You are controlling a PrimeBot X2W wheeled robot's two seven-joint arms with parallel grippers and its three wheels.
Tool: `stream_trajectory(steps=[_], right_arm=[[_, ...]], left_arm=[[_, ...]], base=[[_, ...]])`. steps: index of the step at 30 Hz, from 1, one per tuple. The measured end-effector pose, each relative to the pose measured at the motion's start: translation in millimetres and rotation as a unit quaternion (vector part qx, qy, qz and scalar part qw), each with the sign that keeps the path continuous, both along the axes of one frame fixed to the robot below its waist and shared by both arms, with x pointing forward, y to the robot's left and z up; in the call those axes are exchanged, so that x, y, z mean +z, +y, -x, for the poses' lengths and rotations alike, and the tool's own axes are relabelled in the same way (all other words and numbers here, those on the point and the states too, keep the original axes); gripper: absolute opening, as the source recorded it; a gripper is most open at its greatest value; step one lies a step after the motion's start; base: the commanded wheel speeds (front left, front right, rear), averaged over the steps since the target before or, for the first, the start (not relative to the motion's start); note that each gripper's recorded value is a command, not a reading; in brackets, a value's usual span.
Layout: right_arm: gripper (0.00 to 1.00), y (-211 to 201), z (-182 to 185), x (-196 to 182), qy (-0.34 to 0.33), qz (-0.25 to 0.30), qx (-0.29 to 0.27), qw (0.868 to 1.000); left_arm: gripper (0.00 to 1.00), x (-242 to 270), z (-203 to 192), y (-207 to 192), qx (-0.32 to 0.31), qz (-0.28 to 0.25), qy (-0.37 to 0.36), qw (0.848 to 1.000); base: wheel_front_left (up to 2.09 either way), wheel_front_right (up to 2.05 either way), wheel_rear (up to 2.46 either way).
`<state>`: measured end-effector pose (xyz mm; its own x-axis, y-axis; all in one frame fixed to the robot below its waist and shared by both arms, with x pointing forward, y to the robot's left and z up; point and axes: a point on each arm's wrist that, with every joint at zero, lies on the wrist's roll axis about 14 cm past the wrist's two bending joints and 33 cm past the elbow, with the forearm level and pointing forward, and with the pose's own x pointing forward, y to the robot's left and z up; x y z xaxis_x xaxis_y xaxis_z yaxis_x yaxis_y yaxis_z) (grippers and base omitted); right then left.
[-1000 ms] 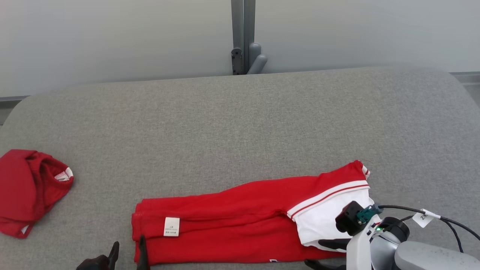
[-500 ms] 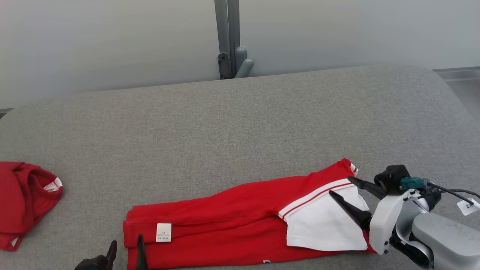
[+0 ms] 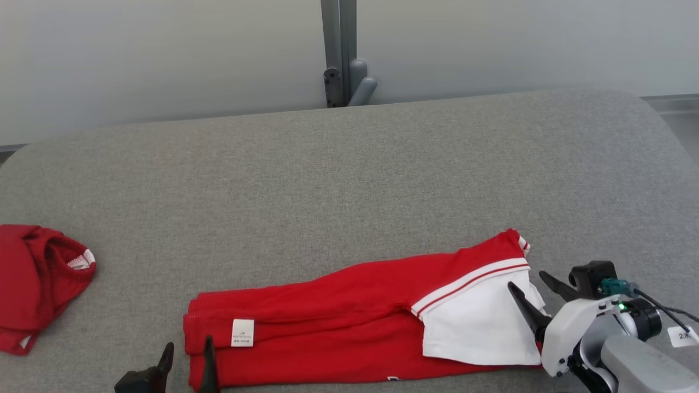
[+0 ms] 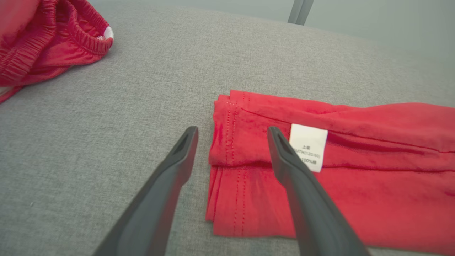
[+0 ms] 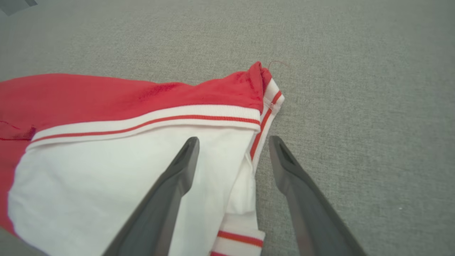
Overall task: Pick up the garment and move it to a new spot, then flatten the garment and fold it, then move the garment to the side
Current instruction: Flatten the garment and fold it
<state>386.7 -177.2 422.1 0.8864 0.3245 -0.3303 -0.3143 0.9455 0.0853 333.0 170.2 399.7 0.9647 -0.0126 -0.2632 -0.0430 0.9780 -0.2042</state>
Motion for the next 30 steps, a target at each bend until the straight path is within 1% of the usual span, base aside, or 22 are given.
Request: stream_trajectory(steps=[4,8,14,15,20,21,22,23,24,25,26,27,28,30], right_arm=[[1.00,0.6,11.0,-23.0,0.037,-0.007,-0.018,0.999],[1.00,-1.4,10.5,-34.1,0.074,-0.011,-0.034,0.997],[1.00,-0.2,5.6,-38.2,0.126,-0.015,-0.037,0.991],[1.00,-0.2,5.6,-38.2,0.126,-0.015,-0.037,0.991],[1.00,0.7,5.7,-43.2,0.179,-0.011,-0.032,0.983],[0.98,1.8,5.5,-43.6,0.187,-0.009,-0.029,0.982],[0.90,2.7,5.6,-43.9,0.193,-0.006,-0.025,0.981],[0.73,4.5,5.5,-43.8,0.198,-0.008,-0.022,0.980],[0.65,6.4,5.8,-44.1,0.203,-0.010,-0.020,0.979],[0.44,9.0,6.4,-44.7,0.207,-0.008,-0.014,0.978],[0.39,11.6,6.7,-45.0,0.211,-0.009,-0.010,0.977],[0.08,13.9,6.7,-45.0,0.213,-0.013,-0.008,0.977],[0.00,16.7,6.8,-45.2,0.215,-0.013,-0.004,0.977],[0.00,19.8,6.5,-44.6,0.214,-0.016,0.001,0.977]], left_arm=[[1.00,-1.4,1.4,2.0,0.002,0.000,0.002,1.000],[1.00,-3.0,2.6,4.0,0.005,-0.001,0.005,1.000],[1.00,-1.6,2.4,5.5,0.008,-0.001,0.003,1.000],[1.00,-1.6,2.4,5.5,0.008,-0.001,0.003,1.000],[1.00,-1.7,2.9,5.4,0.008,0.000,0.003,1.000],[1.00,-1.8,3.0,5.3,0.008,0.000,0.003,1.000],[1.00,-1.9,3.1,5.4,0.008,0.000,0.003,1.000],[1.00,-2.1,3.3,5.5,0.009,0.000,0.004,1.000],[1.00,-2.4,3.5,5.7,0.009,0.001,0.004,1.000],[1.00,-2.5,3.5,5.9,0.010,0.001,0.004,1.000],[1.00,-2.8,3.8,6.1,0.010,0.001,0.005,1.000],[1.00,-3.1,4.1,6.3,0.011,0.001,0.005,1.000],[1.00,-3.2,4.3,6.5,0.011,0.001,0.005,1.000],[1.00,-3.1,4.5,7.0,0.013,0.001,0.006,1.000]], base=[[0.00,0.00,0.00],[0.00,0.00,0.00],[0.00,0.00,0.00],[0.00,0.00,0.00],[0.00,0.00,0.00],[0.00,0.00,0.00],[0.00,0.00,0.00],[0.00,0.00,0.00],[0.00,0.00,0.00],[0.00,0.00,0.00],[0.00,0.00,0.00],[0.00,0.00,0.00],[0.00,0.00,0.00],[0.00,0.00,0.00]])
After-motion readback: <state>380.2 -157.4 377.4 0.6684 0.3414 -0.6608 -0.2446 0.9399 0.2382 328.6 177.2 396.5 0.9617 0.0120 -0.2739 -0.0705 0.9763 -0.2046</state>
